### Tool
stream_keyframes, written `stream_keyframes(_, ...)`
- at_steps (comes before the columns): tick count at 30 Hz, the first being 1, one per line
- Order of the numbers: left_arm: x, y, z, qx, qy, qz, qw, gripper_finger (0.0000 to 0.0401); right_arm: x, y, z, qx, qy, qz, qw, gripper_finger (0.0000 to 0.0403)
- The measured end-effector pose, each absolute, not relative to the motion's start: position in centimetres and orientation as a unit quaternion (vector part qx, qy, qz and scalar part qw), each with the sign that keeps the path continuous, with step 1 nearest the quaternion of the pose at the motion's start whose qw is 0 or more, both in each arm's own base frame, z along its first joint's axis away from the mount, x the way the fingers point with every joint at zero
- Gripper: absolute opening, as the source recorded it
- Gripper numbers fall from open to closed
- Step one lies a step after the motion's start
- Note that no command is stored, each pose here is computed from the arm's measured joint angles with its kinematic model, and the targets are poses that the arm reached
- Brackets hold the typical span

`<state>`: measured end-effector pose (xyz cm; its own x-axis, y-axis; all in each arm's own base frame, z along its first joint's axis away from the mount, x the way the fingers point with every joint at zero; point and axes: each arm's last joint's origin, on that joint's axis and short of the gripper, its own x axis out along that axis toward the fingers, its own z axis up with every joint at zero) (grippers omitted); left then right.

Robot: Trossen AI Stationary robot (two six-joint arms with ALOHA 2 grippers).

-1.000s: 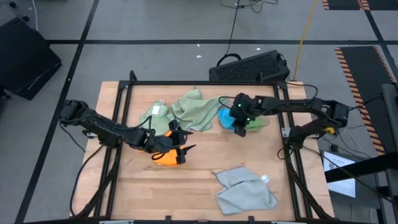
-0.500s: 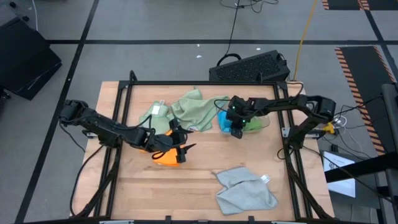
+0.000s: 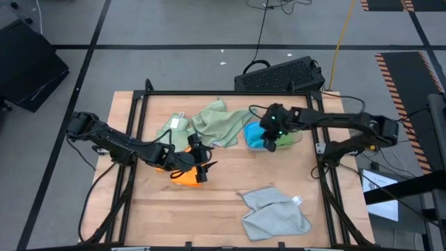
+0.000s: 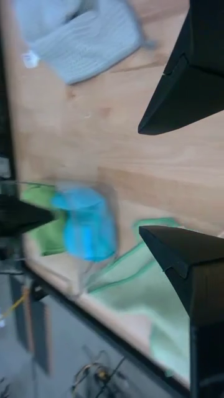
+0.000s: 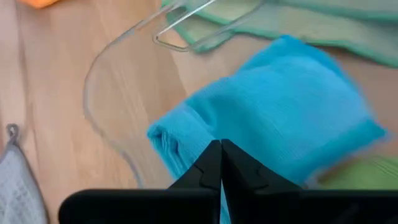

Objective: Fold microfiber towels
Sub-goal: Put the folded blue microfiber cloth into the transparent bin, then fold the yellow microfiber cloth

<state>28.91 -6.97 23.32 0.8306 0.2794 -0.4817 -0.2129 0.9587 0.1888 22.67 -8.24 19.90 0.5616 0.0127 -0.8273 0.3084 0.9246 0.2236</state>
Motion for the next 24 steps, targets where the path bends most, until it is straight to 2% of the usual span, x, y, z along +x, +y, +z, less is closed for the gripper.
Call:
stream_keyframes(5,27.9,-8.0,22.5,0.048,0.299,0.145,0.942,0.0255,21.2,-5.8,23.1,0.141,0.415,-0.134,0.889,0.0)
stream_keyframes(10,26.2,-9.8,21.6,0.046,0.332,0.166,0.927,0.0255,20.4,-2.7,25.1,0.135,0.367,-0.143,0.909,0.0)
stream_keyframes(18,23.1,-11.8,20.2,0.03,0.394,0.19,0.899,0.0255,21.8,3.4,25.0,0.081,0.33,-0.096,0.936,0.0)
stream_keyframes(24,20.8,-11.6,16.7,-0.003,0.439,0.191,0.878,0.0255,23.1,7.4,24.0,-0.002,0.302,-0.061,0.951,0.0)
